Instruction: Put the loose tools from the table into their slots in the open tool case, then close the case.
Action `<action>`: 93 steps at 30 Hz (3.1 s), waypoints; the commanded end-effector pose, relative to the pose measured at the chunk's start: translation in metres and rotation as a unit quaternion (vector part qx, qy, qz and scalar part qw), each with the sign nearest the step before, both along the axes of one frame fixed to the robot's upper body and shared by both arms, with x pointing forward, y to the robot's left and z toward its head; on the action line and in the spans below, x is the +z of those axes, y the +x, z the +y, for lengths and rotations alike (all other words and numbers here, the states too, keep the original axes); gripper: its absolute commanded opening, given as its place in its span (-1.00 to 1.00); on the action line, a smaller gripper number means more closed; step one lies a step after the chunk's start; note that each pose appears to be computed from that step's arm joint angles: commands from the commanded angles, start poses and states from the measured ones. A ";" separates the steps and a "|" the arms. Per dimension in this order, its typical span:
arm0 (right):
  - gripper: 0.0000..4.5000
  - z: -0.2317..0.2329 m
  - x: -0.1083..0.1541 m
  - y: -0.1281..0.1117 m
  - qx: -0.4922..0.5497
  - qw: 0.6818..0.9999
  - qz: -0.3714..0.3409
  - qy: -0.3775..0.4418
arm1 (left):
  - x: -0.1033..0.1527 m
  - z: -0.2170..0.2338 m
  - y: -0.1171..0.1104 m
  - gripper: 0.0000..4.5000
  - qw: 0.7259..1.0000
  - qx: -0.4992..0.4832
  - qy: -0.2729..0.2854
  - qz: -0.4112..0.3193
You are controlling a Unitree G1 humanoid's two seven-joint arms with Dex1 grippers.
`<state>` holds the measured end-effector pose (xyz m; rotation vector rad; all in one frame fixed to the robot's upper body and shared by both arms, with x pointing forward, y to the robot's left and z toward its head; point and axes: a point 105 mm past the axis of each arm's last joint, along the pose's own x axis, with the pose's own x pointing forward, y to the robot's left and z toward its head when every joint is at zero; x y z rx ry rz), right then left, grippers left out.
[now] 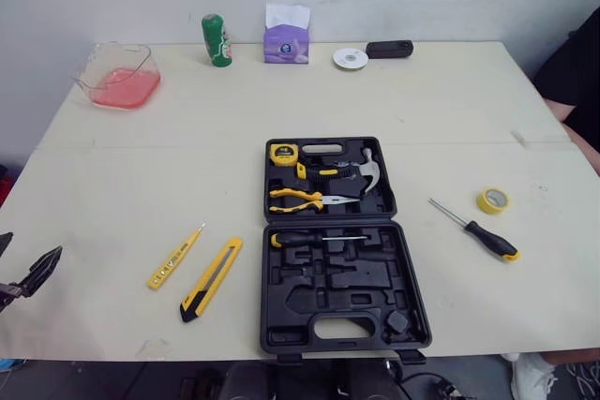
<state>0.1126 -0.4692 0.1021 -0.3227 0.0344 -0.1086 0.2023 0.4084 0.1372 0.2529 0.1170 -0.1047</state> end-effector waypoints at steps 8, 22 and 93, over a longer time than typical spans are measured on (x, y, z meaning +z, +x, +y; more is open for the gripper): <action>1.00 0.081 0.019 0.045 0.134 0.990 0.018 0.044 | 0.057 -0.109 0.054 0.96 0.969 -0.238 0.008 -0.064; 1.00 0.131 0.043 0.090 0.281 0.949 0.140 0.026 | 0.074 -0.265 0.025 0.96 0.814 -0.581 0.000 -0.012; -0.56 0.326 0.079 0.134 0.599 0.713 0.335 -0.146 | 0.046 -0.265 0.012 1.00 0.808 -0.589 0.032 0.005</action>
